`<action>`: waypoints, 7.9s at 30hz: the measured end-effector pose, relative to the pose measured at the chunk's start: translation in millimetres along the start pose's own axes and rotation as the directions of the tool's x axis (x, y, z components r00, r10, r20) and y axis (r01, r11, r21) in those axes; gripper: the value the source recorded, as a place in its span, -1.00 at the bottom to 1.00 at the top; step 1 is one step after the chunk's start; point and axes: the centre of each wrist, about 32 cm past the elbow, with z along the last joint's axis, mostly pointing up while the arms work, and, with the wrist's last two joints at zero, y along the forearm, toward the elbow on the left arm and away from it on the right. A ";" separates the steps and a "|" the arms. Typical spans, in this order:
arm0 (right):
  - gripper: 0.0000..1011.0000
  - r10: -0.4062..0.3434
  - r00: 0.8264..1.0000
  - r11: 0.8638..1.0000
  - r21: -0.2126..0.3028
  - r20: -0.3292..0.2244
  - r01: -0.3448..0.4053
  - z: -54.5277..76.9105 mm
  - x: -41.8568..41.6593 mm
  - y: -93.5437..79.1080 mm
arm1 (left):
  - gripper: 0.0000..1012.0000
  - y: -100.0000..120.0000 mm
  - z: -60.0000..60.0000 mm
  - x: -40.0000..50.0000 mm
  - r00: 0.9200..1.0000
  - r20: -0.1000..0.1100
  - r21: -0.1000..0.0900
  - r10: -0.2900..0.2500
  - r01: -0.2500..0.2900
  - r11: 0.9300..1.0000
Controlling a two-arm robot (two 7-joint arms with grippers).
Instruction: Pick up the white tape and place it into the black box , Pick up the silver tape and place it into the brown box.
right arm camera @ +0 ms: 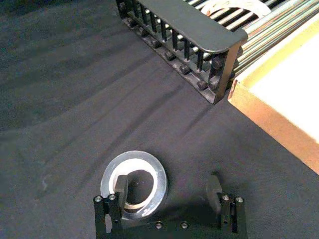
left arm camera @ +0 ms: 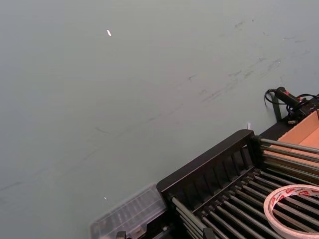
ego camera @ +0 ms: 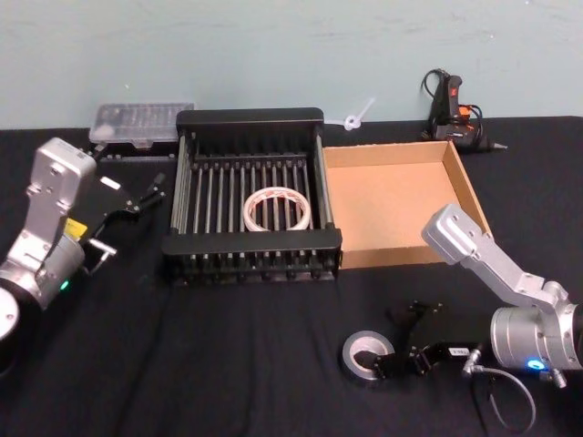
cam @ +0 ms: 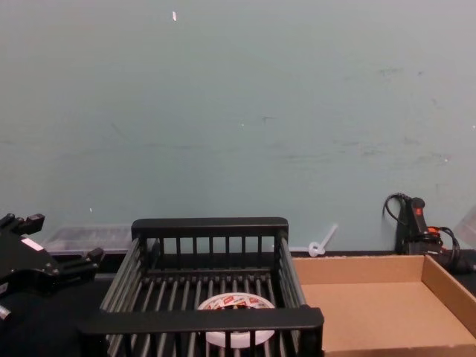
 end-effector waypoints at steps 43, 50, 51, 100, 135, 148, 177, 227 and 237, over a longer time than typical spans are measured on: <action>-0.26 -0.002 1.000 1.000 -0.003 0.000 0.002 -0.2 0.0 -0.4 | 0.98 0.0 0.0 0.0 1.000 0.000 0.000 0.000 0.000 1.000; -0.63 -0.002 1.000 1.000 -0.002 0.000 0.002 -0.2 0.0 -0.4 | 0.98 0.0 0.0 0.0 1.000 0.000 0.000 0.000 0.000 1.000; -0.65 -0.002 1.000 1.000 -0.002 0.000 0.002 -0.2 0.0 -0.4 | 0.98 0.0 0.0 0.0 1.000 0.000 0.000 0.000 0.000 1.000; -0.65 -0.328 0.943 0.914 0.232 -0.058 0.333 26.4 35.9 -11.9 | 0.98 0.0 0.0 0.0 1.000 0.000 0.000 0.000 0.000 1.000; -0.65 -0.418 0.905 0.890 0.163 -0.076 0.425 53.2 106.7 33.9 | 0.98 0.0 0.0 0.0 1.000 0.000 0.000 0.000 0.000 1.000; -0.58 -0.416 0.906 0.891 0.165 -0.078 0.423 52.8 105.7 32.5 | 0.98 0.0 0.0 0.0 1.000 0.000 0.000 0.000 0.000 1.000; 0.98 -0.416 0.906 0.891 0.165 -0.080 0.424 52.3 105.3 31.7 | 0.98 0.0 0.0 0.0 1.000 0.000 0.000 0.000 0.000 1.000; 0.98 -0.722 0.666 0.563 0.403 -0.184 0.722 -9.6 49.1 42.3 | 0.98 0.0 0.0 0.0 1.000 0.000 0.000 0.000 0.000 1.000; 0.98 -0.722 0.667 0.563 0.405 -0.183 0.721 -9.5 48.8 42.3 | 0.98 0.0 0.0 0.0 1.000 0.000 0.000 0.000 0.000 1.000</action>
